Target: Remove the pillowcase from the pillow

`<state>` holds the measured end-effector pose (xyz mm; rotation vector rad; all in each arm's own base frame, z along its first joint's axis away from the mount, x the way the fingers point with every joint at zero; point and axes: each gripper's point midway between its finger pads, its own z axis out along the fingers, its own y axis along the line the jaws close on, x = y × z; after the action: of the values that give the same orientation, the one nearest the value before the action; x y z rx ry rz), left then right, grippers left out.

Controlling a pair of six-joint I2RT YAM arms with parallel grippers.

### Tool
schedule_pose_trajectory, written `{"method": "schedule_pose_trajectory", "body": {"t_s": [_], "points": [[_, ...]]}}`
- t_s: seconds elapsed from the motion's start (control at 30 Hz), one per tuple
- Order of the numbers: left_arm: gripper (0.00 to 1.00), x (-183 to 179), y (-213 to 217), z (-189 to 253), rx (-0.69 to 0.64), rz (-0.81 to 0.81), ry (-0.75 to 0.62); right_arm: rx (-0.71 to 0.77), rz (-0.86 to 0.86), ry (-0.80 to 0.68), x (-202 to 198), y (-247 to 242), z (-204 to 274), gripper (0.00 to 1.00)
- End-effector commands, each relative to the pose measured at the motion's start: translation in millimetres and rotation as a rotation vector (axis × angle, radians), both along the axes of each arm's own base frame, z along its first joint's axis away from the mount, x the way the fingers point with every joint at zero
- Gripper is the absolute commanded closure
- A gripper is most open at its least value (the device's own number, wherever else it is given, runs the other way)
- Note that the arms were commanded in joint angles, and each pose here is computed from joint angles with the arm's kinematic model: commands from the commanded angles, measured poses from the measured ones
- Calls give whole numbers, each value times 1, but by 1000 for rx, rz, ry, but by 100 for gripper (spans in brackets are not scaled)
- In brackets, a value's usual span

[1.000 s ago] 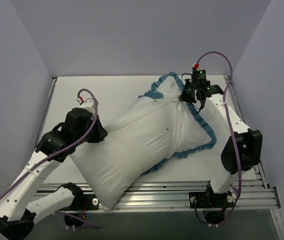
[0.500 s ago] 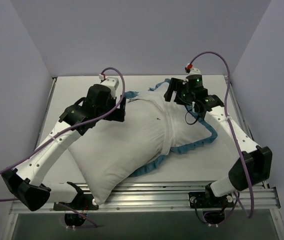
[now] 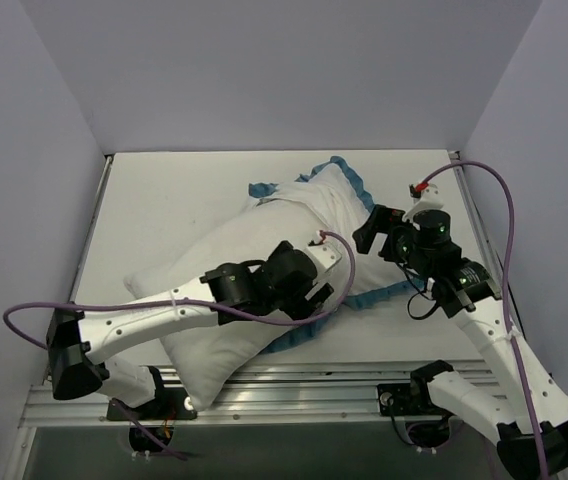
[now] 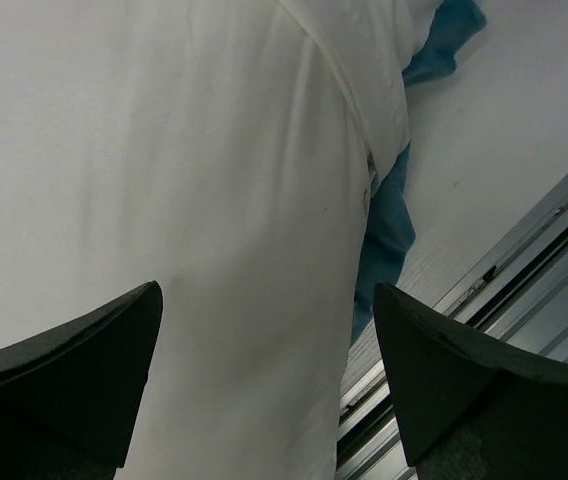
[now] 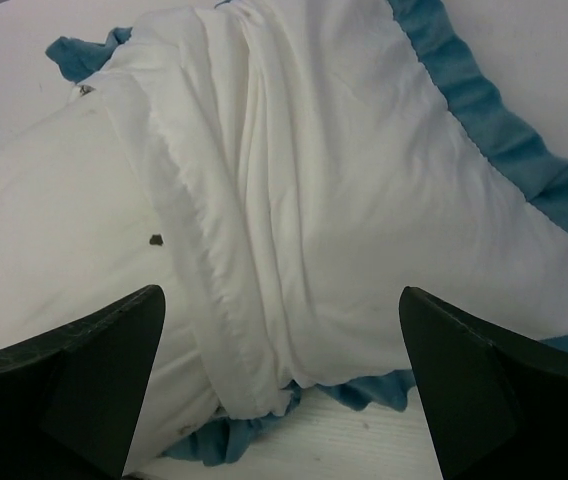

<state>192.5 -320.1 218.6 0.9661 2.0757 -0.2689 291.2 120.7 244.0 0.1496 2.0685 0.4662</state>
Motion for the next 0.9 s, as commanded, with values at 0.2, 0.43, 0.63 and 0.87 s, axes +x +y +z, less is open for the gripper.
{"method": "schedule_pose_trajectory", "body": {"t_s": [0.2,0.43,0.63,0.87], "points": [[6,29,-14,-55,92,169,-98,-1,-43,53,-37,-17,-26,2],[30,48,-3,-98,119,289,-31,33,6,100,-48,-8,-47,5],[97,59,-1,-87,42,317,27,107,86,174,-57,13,-78,12],[98,57,-6,-24,-68,267,8,90,186,226,-62,38,-106,14]]}}
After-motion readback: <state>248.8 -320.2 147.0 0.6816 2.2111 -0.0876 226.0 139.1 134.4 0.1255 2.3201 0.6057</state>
